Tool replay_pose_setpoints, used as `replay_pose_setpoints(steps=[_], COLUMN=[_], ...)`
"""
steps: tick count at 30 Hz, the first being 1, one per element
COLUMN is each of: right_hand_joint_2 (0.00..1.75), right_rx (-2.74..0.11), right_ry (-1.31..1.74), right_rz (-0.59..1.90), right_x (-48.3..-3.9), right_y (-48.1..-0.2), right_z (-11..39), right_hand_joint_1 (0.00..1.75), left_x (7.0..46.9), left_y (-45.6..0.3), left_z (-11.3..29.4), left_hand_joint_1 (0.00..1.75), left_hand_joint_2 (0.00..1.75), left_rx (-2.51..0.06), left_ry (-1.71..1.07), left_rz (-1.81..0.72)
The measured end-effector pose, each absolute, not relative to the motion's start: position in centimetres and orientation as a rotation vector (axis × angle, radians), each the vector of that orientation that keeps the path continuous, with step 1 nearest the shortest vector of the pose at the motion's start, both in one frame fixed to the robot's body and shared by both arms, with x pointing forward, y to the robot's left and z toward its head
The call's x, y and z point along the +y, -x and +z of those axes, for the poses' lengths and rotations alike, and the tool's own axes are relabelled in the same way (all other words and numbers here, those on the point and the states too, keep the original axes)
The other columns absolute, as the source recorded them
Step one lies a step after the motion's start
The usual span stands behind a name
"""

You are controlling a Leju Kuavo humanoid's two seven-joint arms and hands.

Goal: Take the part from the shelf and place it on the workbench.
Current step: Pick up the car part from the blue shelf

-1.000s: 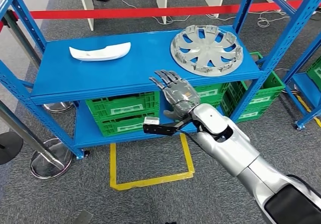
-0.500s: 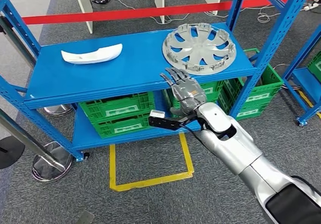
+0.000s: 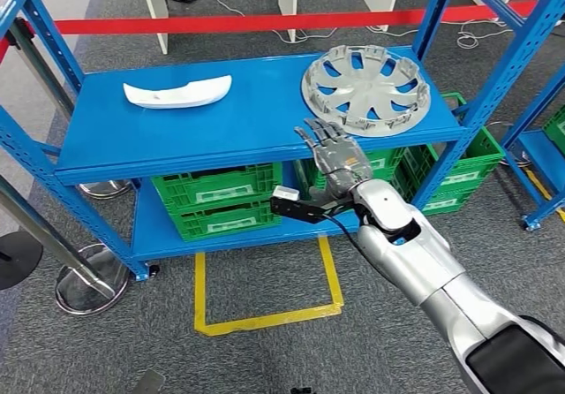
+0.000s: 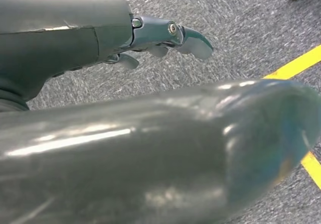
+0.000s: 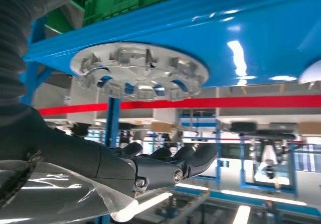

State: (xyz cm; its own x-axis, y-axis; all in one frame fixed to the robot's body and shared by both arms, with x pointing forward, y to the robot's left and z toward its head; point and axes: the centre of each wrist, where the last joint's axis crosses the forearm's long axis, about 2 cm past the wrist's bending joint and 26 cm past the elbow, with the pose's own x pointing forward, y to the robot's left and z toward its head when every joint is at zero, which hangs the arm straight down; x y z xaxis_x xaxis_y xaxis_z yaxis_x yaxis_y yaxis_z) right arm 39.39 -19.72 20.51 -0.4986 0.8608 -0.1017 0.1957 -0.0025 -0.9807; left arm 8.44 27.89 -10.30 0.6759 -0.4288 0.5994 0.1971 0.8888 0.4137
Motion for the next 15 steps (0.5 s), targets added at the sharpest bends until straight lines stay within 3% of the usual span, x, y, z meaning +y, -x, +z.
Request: replay_pose_setpoints(steps=[15], right_hand_joint_2=[1.75], right_rx=[-1.698], right_ry=[1.094], right_rz=[1.537], right_x=[-19.83], right_y=[-39.7], right_z=[20.34], right_hand_joint_1=[0.0], left_x=[27.92], left_y=[-8.33], left_z=[-10.32], left_hand_joint_1=[0.0], left_hand_joint_2=[0.0], left_rx=[-0.752], left_ry=[-0.328], left_rz=[-0.363])
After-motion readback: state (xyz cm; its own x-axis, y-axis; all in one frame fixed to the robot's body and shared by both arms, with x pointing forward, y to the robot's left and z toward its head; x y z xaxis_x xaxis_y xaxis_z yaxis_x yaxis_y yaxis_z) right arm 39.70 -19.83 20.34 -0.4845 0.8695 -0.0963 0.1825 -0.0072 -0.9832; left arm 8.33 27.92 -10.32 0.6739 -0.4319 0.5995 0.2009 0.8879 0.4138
